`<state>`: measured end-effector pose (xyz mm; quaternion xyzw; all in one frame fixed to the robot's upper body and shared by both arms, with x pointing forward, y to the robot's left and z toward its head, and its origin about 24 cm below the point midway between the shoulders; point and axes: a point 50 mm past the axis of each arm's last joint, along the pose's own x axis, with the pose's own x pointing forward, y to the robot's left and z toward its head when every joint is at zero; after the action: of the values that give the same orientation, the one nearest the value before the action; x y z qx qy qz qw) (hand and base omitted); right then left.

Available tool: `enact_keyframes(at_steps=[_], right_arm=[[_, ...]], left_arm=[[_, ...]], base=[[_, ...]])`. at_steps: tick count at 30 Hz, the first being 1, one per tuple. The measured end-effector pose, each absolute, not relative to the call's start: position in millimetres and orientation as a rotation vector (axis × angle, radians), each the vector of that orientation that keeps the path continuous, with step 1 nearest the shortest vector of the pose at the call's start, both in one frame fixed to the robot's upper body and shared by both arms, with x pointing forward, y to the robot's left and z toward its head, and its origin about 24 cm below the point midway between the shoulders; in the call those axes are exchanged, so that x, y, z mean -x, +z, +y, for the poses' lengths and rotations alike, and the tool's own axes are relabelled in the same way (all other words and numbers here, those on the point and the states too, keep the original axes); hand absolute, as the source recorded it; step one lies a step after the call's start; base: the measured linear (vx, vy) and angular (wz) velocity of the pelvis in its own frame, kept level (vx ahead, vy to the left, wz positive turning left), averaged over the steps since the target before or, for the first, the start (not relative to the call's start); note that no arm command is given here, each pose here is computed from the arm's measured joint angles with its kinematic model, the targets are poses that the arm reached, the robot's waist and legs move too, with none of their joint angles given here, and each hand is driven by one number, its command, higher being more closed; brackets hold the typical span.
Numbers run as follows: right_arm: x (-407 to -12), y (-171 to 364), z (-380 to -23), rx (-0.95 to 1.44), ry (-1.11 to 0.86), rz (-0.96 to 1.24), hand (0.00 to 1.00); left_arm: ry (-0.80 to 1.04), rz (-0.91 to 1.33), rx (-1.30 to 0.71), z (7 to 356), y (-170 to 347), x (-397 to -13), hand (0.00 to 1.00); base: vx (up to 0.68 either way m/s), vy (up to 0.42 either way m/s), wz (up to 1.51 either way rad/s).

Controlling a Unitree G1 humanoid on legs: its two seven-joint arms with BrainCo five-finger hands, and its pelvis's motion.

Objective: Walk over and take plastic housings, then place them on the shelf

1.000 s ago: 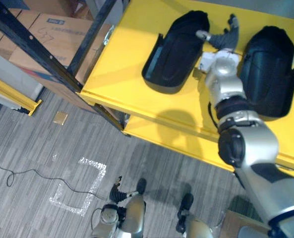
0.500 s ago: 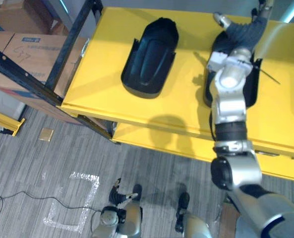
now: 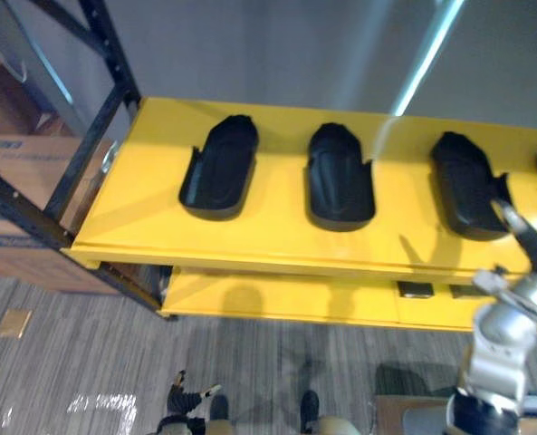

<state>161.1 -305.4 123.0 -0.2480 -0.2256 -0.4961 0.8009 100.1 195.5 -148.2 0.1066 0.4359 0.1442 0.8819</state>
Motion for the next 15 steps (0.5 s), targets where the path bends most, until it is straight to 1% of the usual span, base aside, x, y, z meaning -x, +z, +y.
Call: enact_keyframes(at_steps=[1,3,4,5,6,7,8,9,10,11,13,15], right_arm=[[-154.8,111.3,-309.5,0.535,-1.087,-0.428,0.0],[-132.9,58.4,-323.3,0.494,-1.162,-0.17,0.0],[-115.1,19.6,-327.8,0.436,-1.205,0.019,0.0],[-105.1,0.1,-328.3,0.391,-1.229,0.112,0.0],[-86.6,-36.4,-323.5,0.277,-1.273,0.285,0.0],[-63.2,-70.9,-313.1,0.141,-1.329,0.46,0.0],[-52.4,-85.5,-305.7,0.091,-1.344,0.545,0.0],[-33.3,-109.9,-289.5,-0.007,-1.348,0.7,0.0],[-19.6,-128.5,-272.1,-0.077,-1.31,0.836,0.0],[-13.6,-135.5,-264.6,-0.103,-1.29,0.893,0.0],[1.4,-155.3,-235.5,-0.221,-1.178,1.056,0.0],[9.5,-164.0,-219.2,-0.332,-1.123,1.128,0.0]], left_arm=[[0.305,0.917,-0.22,195.3,-149.2,-97.6,0.0],[0.309,0.942,-0.214,192.4,-151.9,-91.9,0.0],[0.307,0.949,-0.211,190.6,-152.9,-90.4,0.0],[0.307,0.952,-0.21,190.1,-153.3,-90.0,0.0],[0.306,0.96,-0.208,189.3,-154.1,-88.6,0.0],[0.306,0.971,-0.207,188.5,-155.3,-86.5,0.0],[0.305,0.976,-0.206,188.2,-155.8,-85.6,0.0],[0.305,0.981,-0.206,187.8,-156.3,-84.7,0.0],[0.305,0.986,-0.206,187.9,-156.6,-83.8,0.0],[0.305,0.992,-0.206,187.9,-157.1,-82.2,0.0],[0.302,0.997,-0.204,187.6,-157.6,-82.3,0.0],[0.3,0.998,-0.195,187.2,-157.7,-82.8,0.0]], base=[[0.0,-0.013,-0.19],[0.0,-0.003,-0.21],[0.0,0.003,-0.25],[-0.01,0.003,-0.22],[0.0,0.007,-0.14],[0.01,0.004,-0.1],[0.05,0.0,-0.07],[0.07,0.001,-0.13],[0.07,0.006,-0.17],[0.05,0.018,-0.27],[0.02,0.021,-0.16],[0.0,0.0,0.0]])
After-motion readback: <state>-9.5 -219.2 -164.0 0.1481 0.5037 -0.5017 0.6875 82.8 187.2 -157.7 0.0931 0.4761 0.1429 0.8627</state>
